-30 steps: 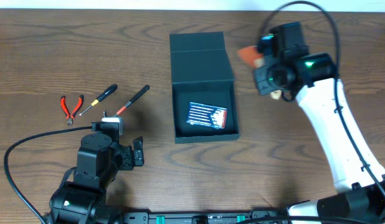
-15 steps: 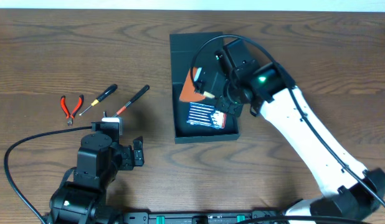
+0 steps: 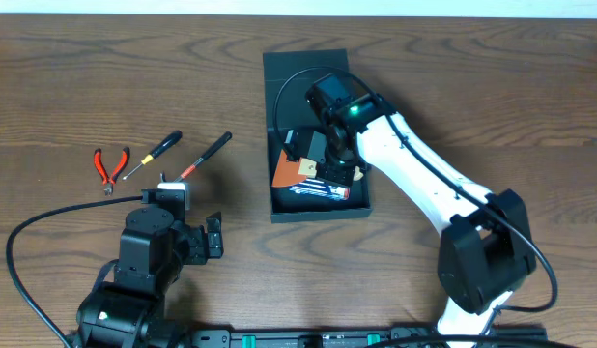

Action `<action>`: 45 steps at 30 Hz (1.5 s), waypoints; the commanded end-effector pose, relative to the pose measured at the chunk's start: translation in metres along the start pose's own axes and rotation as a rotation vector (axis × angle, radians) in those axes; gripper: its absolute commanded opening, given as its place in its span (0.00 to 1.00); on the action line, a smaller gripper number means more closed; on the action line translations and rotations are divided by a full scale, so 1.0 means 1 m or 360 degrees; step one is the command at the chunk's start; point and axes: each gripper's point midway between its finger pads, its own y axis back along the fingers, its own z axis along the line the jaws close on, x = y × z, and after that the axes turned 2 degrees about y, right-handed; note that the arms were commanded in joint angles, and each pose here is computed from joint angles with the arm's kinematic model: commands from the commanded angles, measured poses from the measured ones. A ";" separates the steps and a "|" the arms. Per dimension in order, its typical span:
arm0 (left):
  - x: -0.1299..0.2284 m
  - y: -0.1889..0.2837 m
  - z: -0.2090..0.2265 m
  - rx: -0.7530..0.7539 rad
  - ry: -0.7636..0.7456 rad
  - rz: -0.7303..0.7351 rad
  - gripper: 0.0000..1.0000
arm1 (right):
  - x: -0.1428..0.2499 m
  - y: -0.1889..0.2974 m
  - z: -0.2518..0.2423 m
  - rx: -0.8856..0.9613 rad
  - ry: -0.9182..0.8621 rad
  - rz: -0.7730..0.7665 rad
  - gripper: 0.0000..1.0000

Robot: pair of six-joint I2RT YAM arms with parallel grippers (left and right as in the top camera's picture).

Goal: Pack container

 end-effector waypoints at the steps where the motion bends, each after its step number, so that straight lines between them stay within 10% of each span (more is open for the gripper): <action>1: -0.009 0.005 -0.002 0.0005 -0.0001 -0.0038 0.99 | -0.007 -0.007 0.003 -0.0029 0.0034 -0.0024 0.01; 10: -0.009 0.005 -0.002 0.0006 -0.0001 -0.0038 0.99 | -0.007 -0.028 -0.001 -0.0053 0.0011 0.0002 0.03; 13: -0.009 0.005 -0.002 0.0006 0.0000 -0.0038 0.99 | -0.006 -0.034 -0.001 -0.0065 -0.0001 0.0015 0.29; 17: -0.009 0.005 -0.002 0.0006 -0.0001 -0.0038 0.98 | -0.006 -0.035 -0.001 -0.0067 -0.0004 0.0018 0.41; 30: -0.009 0.005 -0.002 0.0008 0.0002 -0.0039 0.98 | -0.008 -0.025 -0.012 -0.0020 -0.0148 -0.0009 0.44; 37: -0.009 0.007 -0.012 0.0094 0.0065 -0.0024 0.98 | -0.042 0.070 -0.052 0.0215 -0.0420 -0.0286 0.53; 40: -0.027 0.021 -0.017 0.0119 0.0095 -0.0066 0.99 | -0.043 0.130 -0.083 0.0379 -0.0639 -0.0480 0.99; 45: -0.068 0.045 -0.008 -0.0062 0.0065 0.0057 0.98 | 0.009 0.222 -0.136 0.0602 -0.1157 -0.0789 0.99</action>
